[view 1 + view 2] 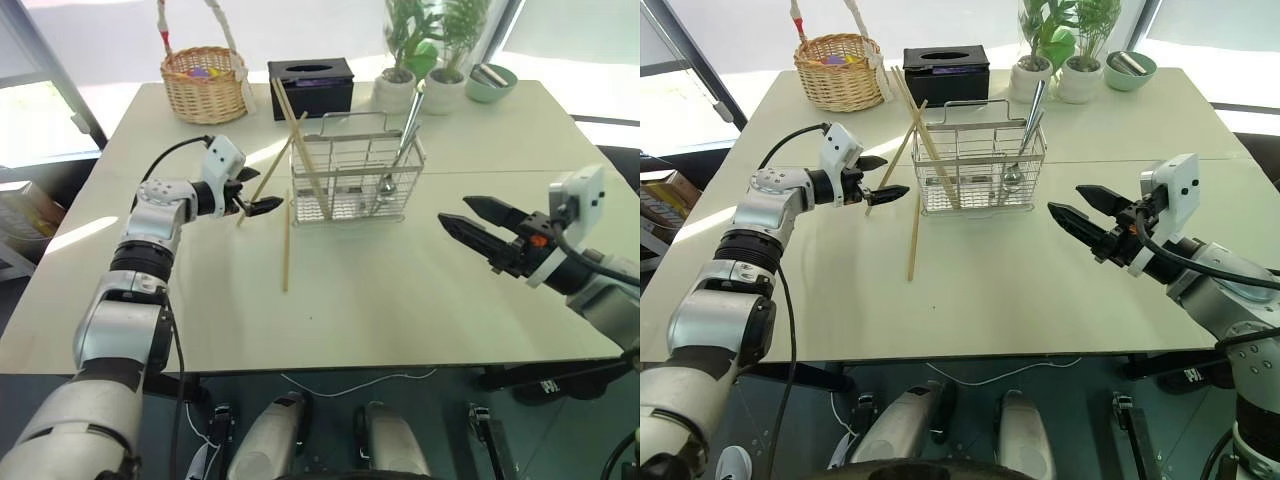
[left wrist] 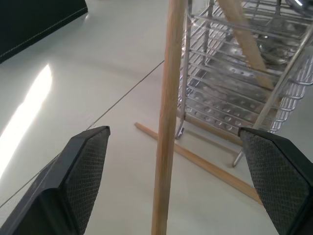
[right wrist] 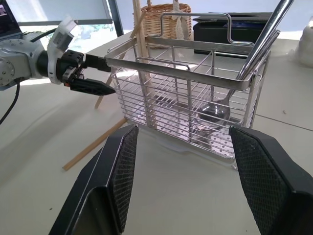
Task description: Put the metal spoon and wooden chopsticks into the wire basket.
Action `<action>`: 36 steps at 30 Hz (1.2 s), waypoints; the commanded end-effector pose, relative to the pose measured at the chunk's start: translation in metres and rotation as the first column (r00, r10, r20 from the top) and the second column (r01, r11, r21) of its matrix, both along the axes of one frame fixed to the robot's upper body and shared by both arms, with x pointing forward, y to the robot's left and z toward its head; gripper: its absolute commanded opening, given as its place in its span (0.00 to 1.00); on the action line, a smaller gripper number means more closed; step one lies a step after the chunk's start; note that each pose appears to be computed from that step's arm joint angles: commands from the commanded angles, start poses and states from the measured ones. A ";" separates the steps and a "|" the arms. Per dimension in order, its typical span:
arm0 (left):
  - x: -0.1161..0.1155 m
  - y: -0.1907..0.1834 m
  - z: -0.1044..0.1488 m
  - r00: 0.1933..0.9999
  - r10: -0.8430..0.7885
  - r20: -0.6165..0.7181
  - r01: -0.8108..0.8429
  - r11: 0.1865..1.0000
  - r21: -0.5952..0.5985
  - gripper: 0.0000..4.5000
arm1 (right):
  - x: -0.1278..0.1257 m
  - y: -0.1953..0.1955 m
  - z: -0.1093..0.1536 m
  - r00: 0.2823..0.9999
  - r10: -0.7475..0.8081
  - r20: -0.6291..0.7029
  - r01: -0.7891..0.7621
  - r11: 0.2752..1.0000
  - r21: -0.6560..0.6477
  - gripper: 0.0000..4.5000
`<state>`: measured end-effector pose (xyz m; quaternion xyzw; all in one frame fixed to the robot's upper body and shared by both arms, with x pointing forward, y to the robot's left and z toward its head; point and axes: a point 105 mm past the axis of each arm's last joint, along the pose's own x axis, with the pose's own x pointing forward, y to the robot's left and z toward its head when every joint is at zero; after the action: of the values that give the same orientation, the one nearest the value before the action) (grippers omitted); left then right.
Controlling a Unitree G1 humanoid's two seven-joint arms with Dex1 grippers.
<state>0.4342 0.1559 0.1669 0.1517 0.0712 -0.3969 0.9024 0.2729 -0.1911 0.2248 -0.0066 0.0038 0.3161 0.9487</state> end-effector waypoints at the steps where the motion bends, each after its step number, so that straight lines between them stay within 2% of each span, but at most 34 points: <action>1: 0.005 -0.001 0.017 0.998 0.004 0.062 -0.004 1.000 0.000 0.58 | -0.002 -0.001 0.017 0.997 -0.006 0.078 0.006 1.000 0.006 0.68; 6: 0.007 -0.002 0.020 0.997 0.008 0.077 -0.007 1.000 -0.011 0.02 | -0.002 -0.001 0.018 0.997 -0.009 0.080 0.009 1.000 0.008 0.68; 11: 0.007 -0.004 0.034 0.994 0.015 0.109 -0.008 0.998 -0.060 0.01 | -0.001 -0.001 0.018 0.997 -0.011 0.082 0.010 1.000 0.009 0.68; 14: 0.007 0.003 0.057 0.988 0.056 0.141 -0.032 0.985 -0.167 0.01 | -0.001 -0.001 0.017 0.997 -0.012 0.082 0.011 1.000 0.009 0.68; 17: -0.003 0.007 0.070 0.986 0.031 0.165 0.006 0.976 -0.217 0.01 | -0.002 -0.002 0.017 0.997 -0.012 0.081 0.011 1.000 0.007 0.68; 21: -0.022 0.007 0.097 0.962 0.003 0.271 0.078 0.955 -0.285 0.01 | -0.001 -0.004 0.017 0.997 -0.016 0.081 0.016 1.000 0.003 0.68; 25: -0.018 -0.007 0.142 0.942 0.124 0.312 0.057 0.857 -0.512 0.01 | -0.001 -0.004 0.017 0.997 -0.013 0.080 0.013 1.000 -0.001 0.68; 27: -0.015 -0.018 0.154 0.940 0.140 0.310 0.066 0.819 -0.569 0.01 | -0.001 -0.003 0.017 0.997 -0.009 0.080 0.009 1.000 -0.001 0.68; 30: -0.009 -0.049 0.161 0.945 0.116 0.307 0.104 0.783 -0.614 0.01 | -0.001 0.000 0.017 0.997 -0.004 0.082 0.004 1.000 0.001 0.68; 36: -0.007 -0.085 0.158 0.949 0.048 0.312 0.160 0.777 -0.609 0.01 | -0.004 0.003 0.017 0.996 -0.002 0.085 0.002 1.000 0.000 0.68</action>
<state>0.4319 0.0724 0.3053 -0.1094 -0.1800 -0.3923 0.8954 0.2747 -0.1926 0.2310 -0.0127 -0.0105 0.3078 0.9513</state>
